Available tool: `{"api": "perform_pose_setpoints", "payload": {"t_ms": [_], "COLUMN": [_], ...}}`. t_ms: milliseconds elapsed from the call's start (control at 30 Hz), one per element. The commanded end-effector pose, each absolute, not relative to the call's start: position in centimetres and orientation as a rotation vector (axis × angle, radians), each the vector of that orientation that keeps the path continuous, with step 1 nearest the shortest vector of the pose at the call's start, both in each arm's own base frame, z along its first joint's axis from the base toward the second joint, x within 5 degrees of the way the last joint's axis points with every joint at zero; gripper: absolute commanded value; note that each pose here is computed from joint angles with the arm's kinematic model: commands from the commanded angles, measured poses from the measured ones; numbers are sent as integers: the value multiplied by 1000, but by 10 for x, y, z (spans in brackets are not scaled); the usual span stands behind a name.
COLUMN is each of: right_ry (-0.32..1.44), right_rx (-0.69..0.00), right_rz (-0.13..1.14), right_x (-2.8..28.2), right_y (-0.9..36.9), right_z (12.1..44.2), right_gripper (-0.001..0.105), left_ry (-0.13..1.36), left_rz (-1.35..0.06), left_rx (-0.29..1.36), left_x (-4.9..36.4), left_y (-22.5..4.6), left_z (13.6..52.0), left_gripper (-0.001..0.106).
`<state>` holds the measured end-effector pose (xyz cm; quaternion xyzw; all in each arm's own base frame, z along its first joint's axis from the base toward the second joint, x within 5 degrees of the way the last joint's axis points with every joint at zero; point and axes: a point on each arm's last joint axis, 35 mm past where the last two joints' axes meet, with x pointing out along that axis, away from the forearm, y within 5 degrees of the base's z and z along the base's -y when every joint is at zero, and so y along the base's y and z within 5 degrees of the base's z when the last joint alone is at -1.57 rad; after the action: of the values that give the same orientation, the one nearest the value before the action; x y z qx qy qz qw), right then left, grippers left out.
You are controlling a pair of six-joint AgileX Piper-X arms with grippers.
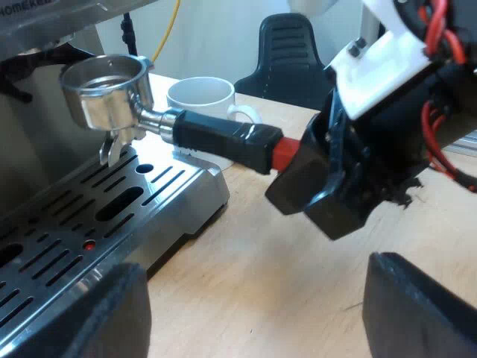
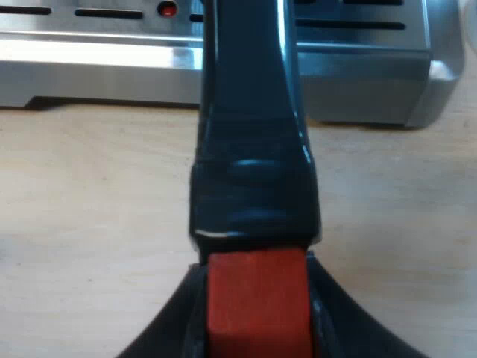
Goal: Grind coffee beans and then tamp
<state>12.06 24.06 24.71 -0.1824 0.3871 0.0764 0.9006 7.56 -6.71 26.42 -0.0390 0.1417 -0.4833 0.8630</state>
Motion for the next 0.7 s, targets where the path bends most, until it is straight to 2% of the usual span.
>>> {"api": "perform_pose_setpoints", "payload": {"t_ms": [33,267,367,700], "right_ry": [740,734,720,658], "right_rx": [-379,-407,-419,-469], "right_rz": [136,183,236,371], "right_x": [117,101,85,63], "right_y": [236,231,224,209], "right_z": [256,252,248,248], "right_gripper": [0,0,0,0], "left_ry": [285,285,285,294], "left_rz": [-1024,-1024,-1024,-1024], "left_rx": [-93,-93,-93,-93], "left_x": [74,74,74,74], "left_y": [-67,-67,-67,-67], "left_z": [267,267,267,266], "left_gripper": [62,62,62,62]}}
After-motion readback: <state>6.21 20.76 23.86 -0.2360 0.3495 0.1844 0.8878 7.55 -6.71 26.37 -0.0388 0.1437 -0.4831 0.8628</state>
